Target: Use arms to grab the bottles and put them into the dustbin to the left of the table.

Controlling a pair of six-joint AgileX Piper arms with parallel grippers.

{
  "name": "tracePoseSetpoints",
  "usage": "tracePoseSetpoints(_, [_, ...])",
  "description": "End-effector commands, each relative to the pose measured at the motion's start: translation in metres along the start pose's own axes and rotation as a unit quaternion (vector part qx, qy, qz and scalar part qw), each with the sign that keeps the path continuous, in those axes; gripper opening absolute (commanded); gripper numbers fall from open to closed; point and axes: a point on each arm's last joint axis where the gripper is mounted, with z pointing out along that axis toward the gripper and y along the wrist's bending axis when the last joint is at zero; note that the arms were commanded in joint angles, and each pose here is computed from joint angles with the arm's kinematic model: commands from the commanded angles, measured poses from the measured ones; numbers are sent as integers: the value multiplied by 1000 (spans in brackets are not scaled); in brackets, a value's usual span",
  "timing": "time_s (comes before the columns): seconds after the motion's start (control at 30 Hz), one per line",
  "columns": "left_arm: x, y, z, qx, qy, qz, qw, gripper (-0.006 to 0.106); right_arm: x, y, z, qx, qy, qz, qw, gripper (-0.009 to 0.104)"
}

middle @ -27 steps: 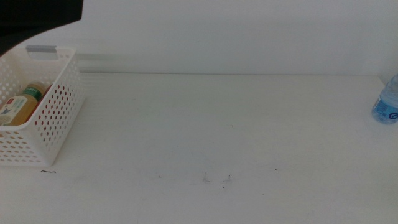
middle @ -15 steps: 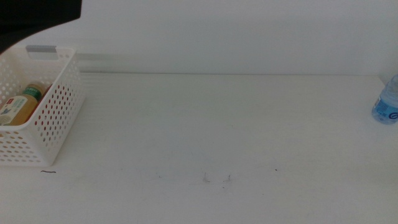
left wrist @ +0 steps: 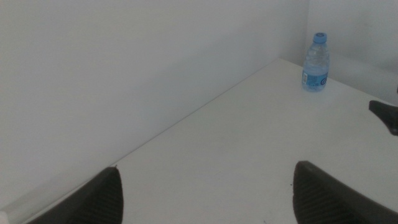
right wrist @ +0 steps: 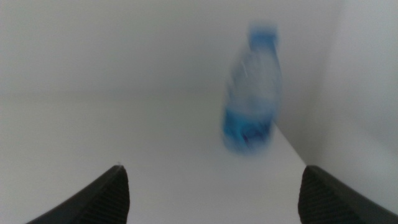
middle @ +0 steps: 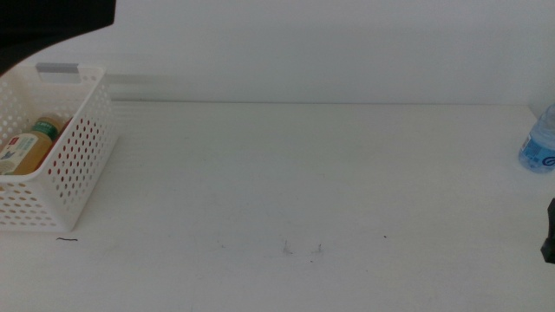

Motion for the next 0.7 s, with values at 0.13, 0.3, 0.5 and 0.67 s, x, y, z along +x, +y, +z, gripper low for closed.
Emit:
tracePoseSetpoints(0.13, [-2,-1,-1,1,-15,-5,1000,93,19,-2,44,45,44,6,998,92])
tracePoseSetpoints(0.3, [-2,-1,-1,1,-15,-5,1000,93,24,-1,74,61,44,11,997,92])
tracePoseSetpoints(0.5, [-2,-1,-1,1,-15,-5,1000,93,25,-4,113,86,26,19,996,92])
tracePoseSetpoints(0.67, [-2,-1,-1,1,-15,-5,1000,93,29,-16,135,120,20,15,992,92])
